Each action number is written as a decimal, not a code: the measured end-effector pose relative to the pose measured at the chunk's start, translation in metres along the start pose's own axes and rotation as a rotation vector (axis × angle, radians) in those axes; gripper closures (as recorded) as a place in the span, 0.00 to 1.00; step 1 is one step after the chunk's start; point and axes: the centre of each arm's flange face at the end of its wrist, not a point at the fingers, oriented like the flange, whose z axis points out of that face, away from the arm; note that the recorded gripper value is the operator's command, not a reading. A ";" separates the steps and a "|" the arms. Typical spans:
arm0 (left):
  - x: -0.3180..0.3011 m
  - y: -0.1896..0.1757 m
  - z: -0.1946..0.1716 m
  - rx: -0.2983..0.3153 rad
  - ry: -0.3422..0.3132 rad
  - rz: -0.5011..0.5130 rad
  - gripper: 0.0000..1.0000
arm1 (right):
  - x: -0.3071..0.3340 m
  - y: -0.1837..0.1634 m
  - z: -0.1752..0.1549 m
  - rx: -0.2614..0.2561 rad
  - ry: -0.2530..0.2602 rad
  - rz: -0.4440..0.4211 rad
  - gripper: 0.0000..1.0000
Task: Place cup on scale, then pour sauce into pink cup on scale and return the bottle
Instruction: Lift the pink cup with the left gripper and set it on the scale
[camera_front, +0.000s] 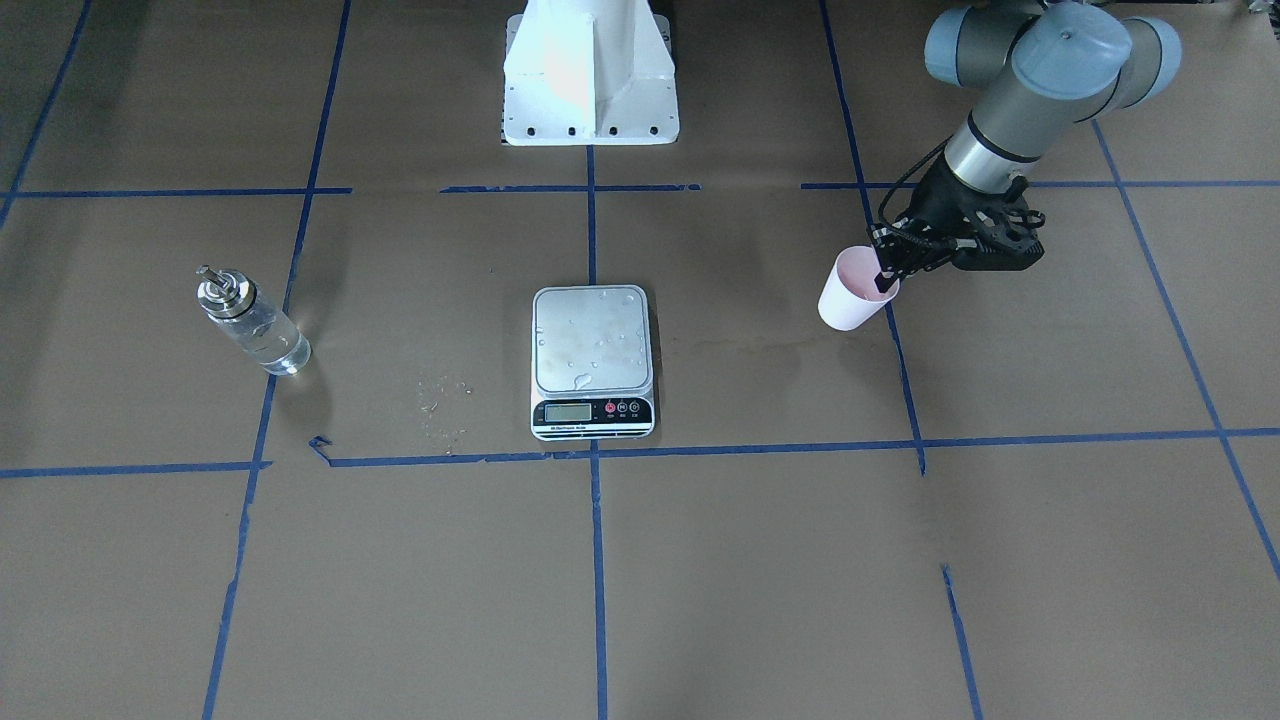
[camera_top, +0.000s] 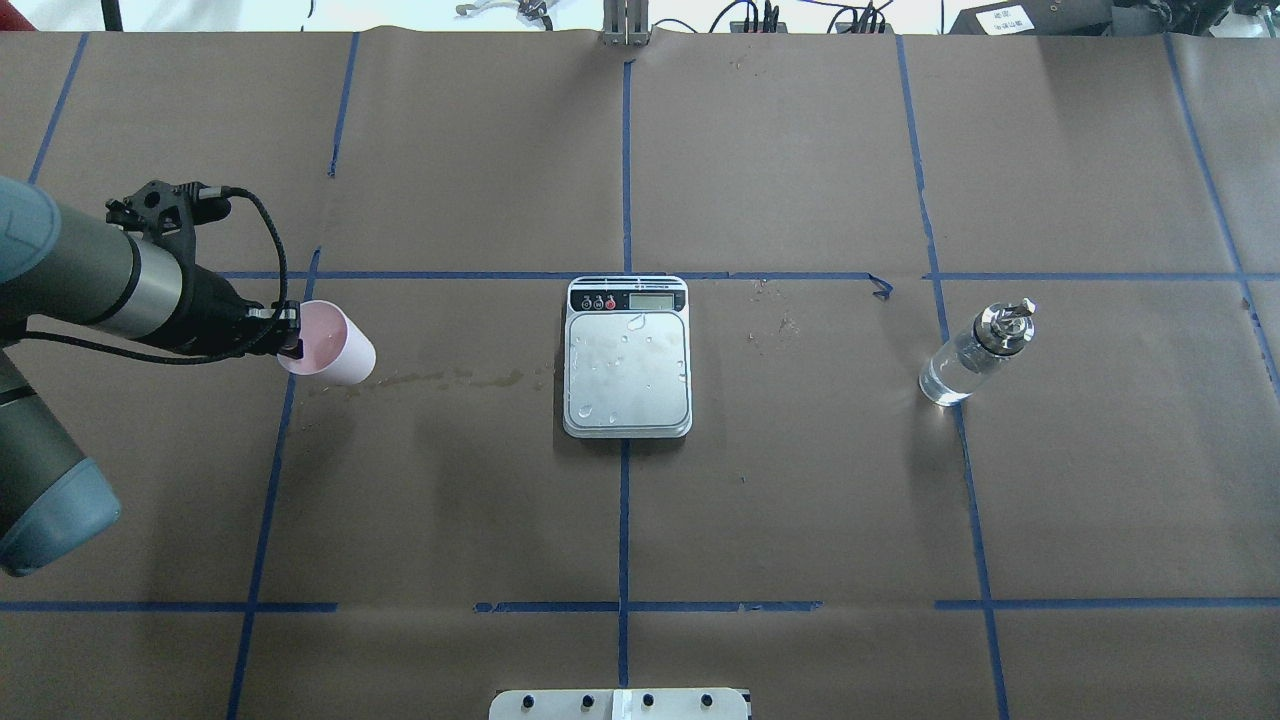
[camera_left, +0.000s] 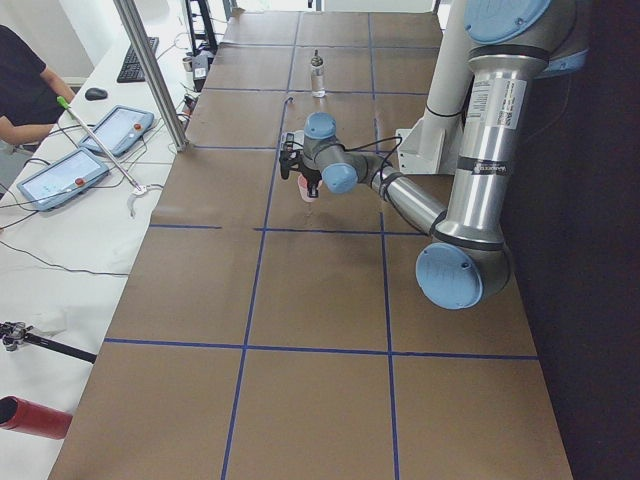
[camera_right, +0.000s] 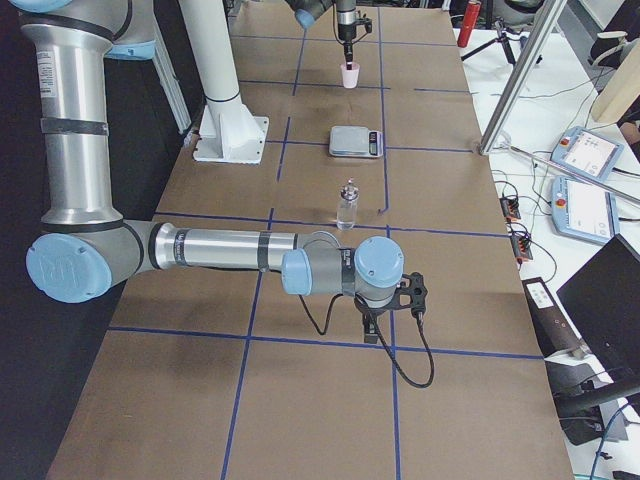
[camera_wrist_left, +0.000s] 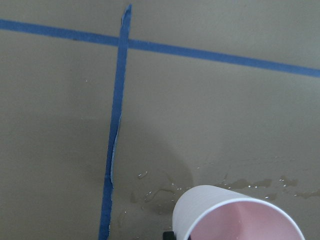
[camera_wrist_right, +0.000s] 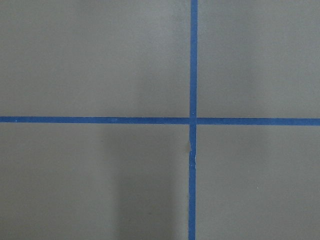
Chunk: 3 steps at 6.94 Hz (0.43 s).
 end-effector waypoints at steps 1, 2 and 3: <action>0.040 -0.012 -0.018 0.015 -0.004 -0.072 1.00 | -0.005 -0.002 -0.004 0.011 0.000 -0.014 0.00; 0.090 -0.019 -0.024 0.022 -0.011 -0.153 1.00 | -0.010 -0.003 -0.008 0.024 0.002 -0.029 0.00; 0.141 -0.016 -0.014 0.023 -0.017 -0.227 1.00 | -0.012 -0.003 -0.010 0.027 0.003 -0.034 0.00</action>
